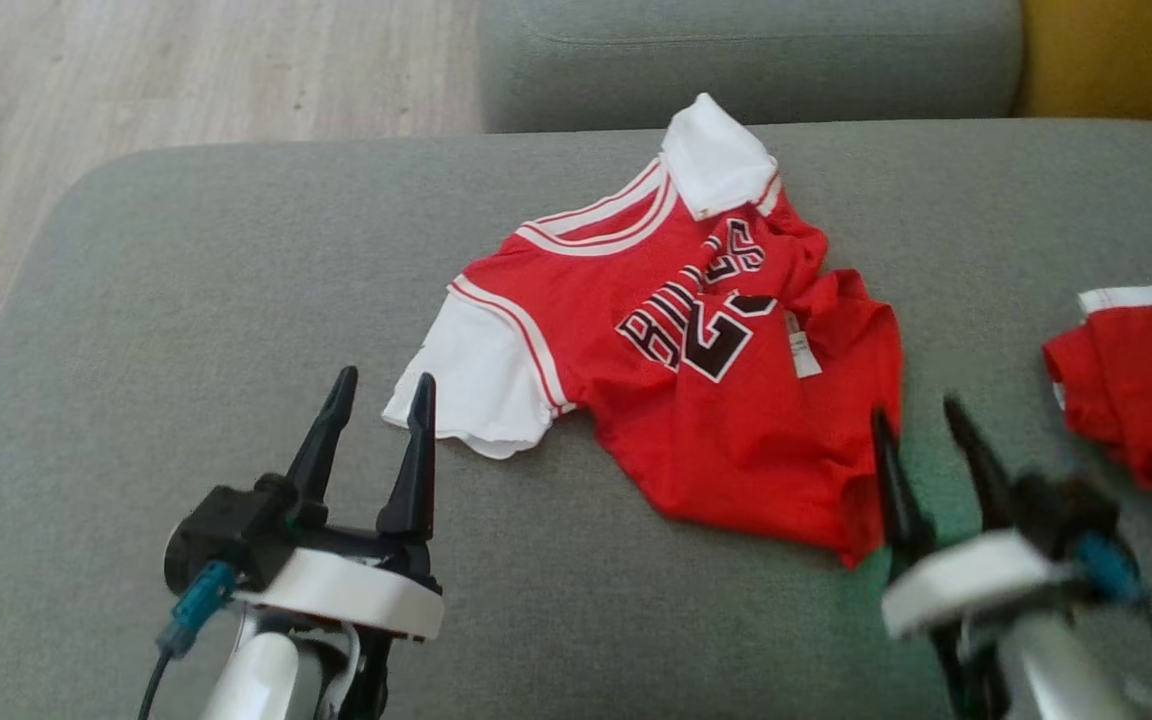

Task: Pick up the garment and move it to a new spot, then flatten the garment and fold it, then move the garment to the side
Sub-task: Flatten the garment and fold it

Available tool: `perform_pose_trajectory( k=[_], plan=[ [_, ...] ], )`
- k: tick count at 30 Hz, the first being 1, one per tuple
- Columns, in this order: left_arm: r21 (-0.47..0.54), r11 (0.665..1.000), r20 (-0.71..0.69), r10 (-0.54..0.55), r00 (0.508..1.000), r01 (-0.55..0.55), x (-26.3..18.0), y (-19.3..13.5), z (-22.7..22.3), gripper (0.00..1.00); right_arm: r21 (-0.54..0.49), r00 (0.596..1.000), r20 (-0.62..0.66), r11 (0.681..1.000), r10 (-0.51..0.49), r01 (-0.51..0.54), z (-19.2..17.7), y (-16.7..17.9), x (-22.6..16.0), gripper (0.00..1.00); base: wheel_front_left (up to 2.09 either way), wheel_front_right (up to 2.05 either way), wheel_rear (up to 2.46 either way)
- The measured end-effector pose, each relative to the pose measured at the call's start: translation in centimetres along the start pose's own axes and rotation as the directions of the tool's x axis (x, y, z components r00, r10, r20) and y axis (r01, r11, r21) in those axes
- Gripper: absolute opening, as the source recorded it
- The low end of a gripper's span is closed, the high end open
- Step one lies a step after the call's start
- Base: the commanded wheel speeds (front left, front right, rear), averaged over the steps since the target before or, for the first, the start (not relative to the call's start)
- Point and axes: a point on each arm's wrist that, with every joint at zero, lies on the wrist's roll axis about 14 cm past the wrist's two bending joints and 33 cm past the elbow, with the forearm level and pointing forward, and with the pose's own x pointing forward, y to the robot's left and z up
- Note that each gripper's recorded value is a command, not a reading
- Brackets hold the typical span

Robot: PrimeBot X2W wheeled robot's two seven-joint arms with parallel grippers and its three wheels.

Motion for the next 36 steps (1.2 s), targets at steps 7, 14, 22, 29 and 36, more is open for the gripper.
perform_pose_trajectory(
  k=[7,14,22,29,36],
  plan=[
    [-0.005,1.000,-0.042,-0.028,0.999,0.027,0.4,-0.5,-1.5,1.00,-0.021,0.994,-0.100,0.999,-0.038,0.036,-3.6,-0.2,-4.2,1.00,0.00,0.00,0.00],
    [-0.009,1.000,-0.062,-0.028,0.998,0.027,0.5,-0.4,-2.2,1.00,-0.002,0.985,-0.173,1.000,-0.014,0.013,-4.8,0.9,-3.9,1.00,0.00,0.00,0.00],
    [-0.004,1.000,-0.065,-0.013,0.998,0.012,0.6,0.1,-2.2,1.00,0.091,0.929,-0.369,0.996,0.023,0.012,-9.3,1.9,-3.9,1.00,0.00,0.00,0.00],
    [0.001,1.000,-0.076,0.013,0.997,-0.013,0.2,0.9,-2.5,1.00,0.118,0.942,-0.331,0.993,0.062,-0.024,-8.1,2.9,-0.7,0.40,0.00,0.00,0.00],
    [0.001,1.000,-0.060,-0.004,0.998,0.004,0.3,0.3,-2.0,1.00,0.151,0.972,-0.187,0.982,0.144,-0.116,-4.6,5.8,0.2,0.00,0.00,0.00,0.00]
  ],
)
